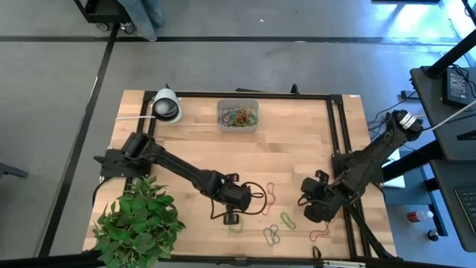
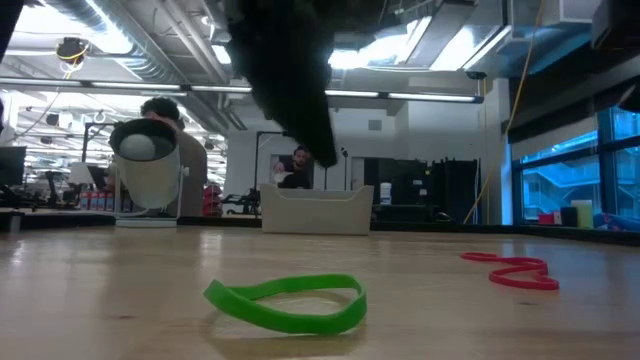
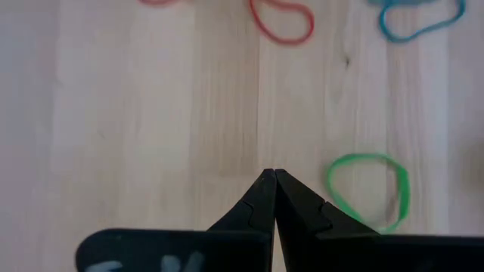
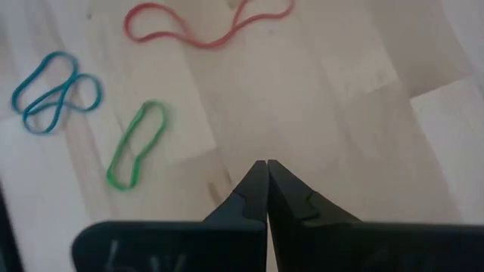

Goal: Pick and place rubber bands into bin
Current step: Put the green rubber band into the white bin

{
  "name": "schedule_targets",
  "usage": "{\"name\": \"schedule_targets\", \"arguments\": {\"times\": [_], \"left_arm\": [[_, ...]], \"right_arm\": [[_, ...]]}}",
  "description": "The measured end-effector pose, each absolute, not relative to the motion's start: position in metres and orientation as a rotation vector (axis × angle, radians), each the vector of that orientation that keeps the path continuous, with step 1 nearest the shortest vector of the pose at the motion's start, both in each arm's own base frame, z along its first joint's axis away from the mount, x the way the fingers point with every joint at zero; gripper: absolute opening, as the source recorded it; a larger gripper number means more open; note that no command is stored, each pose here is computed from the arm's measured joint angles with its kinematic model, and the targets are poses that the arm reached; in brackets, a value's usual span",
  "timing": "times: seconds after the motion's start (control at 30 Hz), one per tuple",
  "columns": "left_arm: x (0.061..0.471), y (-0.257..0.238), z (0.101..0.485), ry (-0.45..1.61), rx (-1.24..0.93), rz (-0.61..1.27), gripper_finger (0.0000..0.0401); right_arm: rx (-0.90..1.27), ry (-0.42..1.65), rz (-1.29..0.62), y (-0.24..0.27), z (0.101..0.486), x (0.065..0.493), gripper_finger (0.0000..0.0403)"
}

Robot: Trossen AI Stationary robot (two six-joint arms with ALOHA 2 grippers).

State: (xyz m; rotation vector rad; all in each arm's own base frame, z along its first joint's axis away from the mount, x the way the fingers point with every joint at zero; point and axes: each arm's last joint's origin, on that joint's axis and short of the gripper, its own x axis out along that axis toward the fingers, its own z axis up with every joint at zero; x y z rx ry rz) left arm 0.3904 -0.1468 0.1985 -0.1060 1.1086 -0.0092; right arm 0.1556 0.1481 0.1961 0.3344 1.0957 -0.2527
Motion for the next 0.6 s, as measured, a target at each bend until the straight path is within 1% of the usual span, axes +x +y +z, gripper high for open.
{"name": "schedule_targets", "arguments": {"times": [0.2, 0.3, 0.37, 0.6], "left_arm": [[0.396, -0.156, 0.190, 1.107, -0.152, -0.030, 0.0004], [0.396, -0.157, 0.190, 1.104, -0.174, -0.018, 0.0014], [0.396, -0.156, 0.190, 1.102, -0.180, 0.000, 0.0031], [0.397, -0.156, 0.186, 1.096, -0.162, 0.028, 0.0115]], "right_arm": [[0.341, 1.100, -0.233, 0.155, 0.196, 0.148, 0.0002], [0.346, 1.099, -0.228, 0.157, 0.196, 0.147, 0.0002], [0.348, 1.098, -0.228, 0.158, 0.196, 0.146, 0.0002], [0.361, 1.070, -0.243, 0.158, 0.197, 0.147, 0.0002]]}}
